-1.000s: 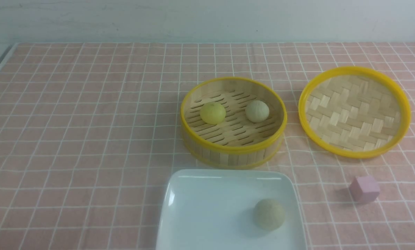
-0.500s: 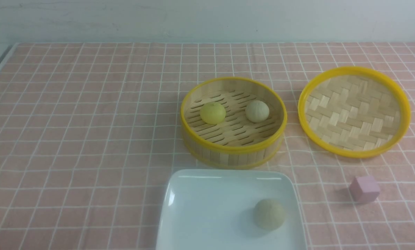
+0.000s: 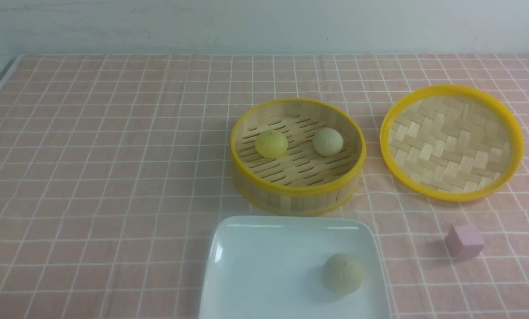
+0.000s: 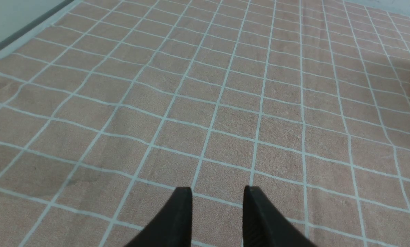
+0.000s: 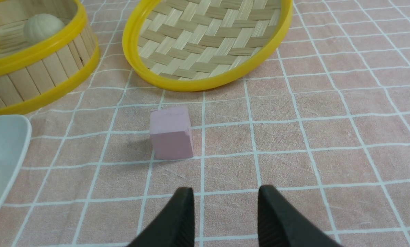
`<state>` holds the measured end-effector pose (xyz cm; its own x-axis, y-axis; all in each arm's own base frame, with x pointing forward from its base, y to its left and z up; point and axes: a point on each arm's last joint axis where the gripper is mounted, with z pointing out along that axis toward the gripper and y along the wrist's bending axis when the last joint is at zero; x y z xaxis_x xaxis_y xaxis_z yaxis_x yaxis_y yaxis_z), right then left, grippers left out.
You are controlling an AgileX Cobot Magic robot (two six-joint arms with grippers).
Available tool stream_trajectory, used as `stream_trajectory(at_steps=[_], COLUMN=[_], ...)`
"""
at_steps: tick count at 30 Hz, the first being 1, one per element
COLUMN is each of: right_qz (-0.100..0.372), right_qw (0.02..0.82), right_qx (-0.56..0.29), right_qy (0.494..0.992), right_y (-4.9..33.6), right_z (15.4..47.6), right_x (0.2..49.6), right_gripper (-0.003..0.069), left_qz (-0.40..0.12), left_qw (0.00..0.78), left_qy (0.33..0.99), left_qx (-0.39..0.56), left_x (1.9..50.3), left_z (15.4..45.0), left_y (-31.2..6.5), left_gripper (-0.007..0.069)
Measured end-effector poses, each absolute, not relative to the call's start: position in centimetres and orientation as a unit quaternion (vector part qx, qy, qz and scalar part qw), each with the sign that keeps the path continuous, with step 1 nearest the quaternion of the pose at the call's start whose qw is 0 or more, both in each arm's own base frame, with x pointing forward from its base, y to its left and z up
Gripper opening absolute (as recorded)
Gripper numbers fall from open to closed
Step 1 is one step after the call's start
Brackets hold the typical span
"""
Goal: Put the steamed buns into the plate on the pink tablecloth.
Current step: 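Reach toward a bun in the bamboo steamer with the right gripper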
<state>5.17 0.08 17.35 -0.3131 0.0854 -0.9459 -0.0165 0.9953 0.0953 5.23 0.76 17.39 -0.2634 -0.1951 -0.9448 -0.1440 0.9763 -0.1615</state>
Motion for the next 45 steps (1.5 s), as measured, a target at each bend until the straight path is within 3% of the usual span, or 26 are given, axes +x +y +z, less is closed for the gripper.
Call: stream_trajectory(at_steps=[1,3,5,6,7,9,13,16,22,26,28,31,34,39,40,42,45], right_qz=[0.043,0.04,0.062,0.062,0.122,0.227,0.368,0.397,0.404,0.407,0.387,0.3,0.202,0.134,0.133,0.149,0.238], right_qw=[0.586,0.589,0.598,0.6,0.602,0.591,0.545,0.529,0.532,0.583,0.627,0.669,0.605,0.379,0.376,0.282,0.191], right_qx=[0.021,0.018,0.036,0.036,0.089,0.182,0.312,0.339,0.342,0.319,0.279,0.19,0.119,0.071,0.069,0.028,-0.033], right_qy=[0.809,0.807,0.798,0.797,0.784,0.752,0.686,0.669,0.66,0.627,0.616,0.652,0.761,0.913,0.914,0.947,0.952], right_y=[0.1,0.1,0.2,0.2,0.4,0.8,1.2,1.2,1.2,0.9,0.8,0.9,1.3,2.2,2.2,3.3,5.6], right_z=[17.4,17.4,17.5,17.5,17.7,18.0,18.6,18.7,18.9,21.0,23.4,27.5,28.8,28.4,28.5,28.3,27.7], right_x=[5.2,5.2,5.3,5.3,5.4,5.4,5.5,5.5,5.5,5.4,5.1,5.3,6.9,11.0,11.2,13.8,16.5], right_gripper=[0.0241,0.0241,0.0241,0.0241,0.0241,0.0241,0.0241,0.0241,0.0241,0.0241,0.0239,0.0197,0.01,-0.0005,-0.0006,-0.001,-0.0009], left_qz=[-0.022,-0.069,-0.189,-0.202,-0.289,-0.386,-0.459,-0.464,-0.451,-0.409,-0.385,-0.333,-0.292,-0.242,-0.24,-0.235,-0.262], left_qw=[0.597,0.596,0.577,0.574,0.545,0.497,0.451,0.452,0.486,0.563,0.608,0.622,0.532,0.322,0.315,0.244,0.202], left_qy=[0.794,0.786,0.752,0.748,0.71,0.651,0.591,0.585,0.585,0.607,0.611,0.662,0.763,0.891,0.895,0.924,0.933], left_qx=[-0.107,-0.15,-0.254,-0.266,-0.341,-0.425,-0.487,-0.489,-0.467,-0.384,-0.328,-0.254,-0.222,-0.208,-0.206,-0.178,-0.14], left_x=[5.2,5.3,5.3,5.4,5.4,5.4,5.5,5.5,5.6,5.2,4.6,4.2,5.6,9.4,9.6,11.4,13.0], left_z=[17.4,17.4,17.5,17.5,17.7,17.9,18.2,18.3,18.7,21.6,24.4,28.0,28.5,26.2,26.1,25.1,24.4], left_y=[0.8,0.5,0.0,-0.1,-0.4,-0.8,-1.0,-1.0,-0.8,-0.7,-0.8,-1.3,-2.0,-2.6,-2.6,-3.0,-3.7], left_gripper=[0.0239,0.0239,0.0239,0.0239,0.0239,0.0239,0.0239,0.0239,0.023,0.013,0.006,0.0004,-0.0001,-0.0001,-0.0001,-0.0001,0.0])
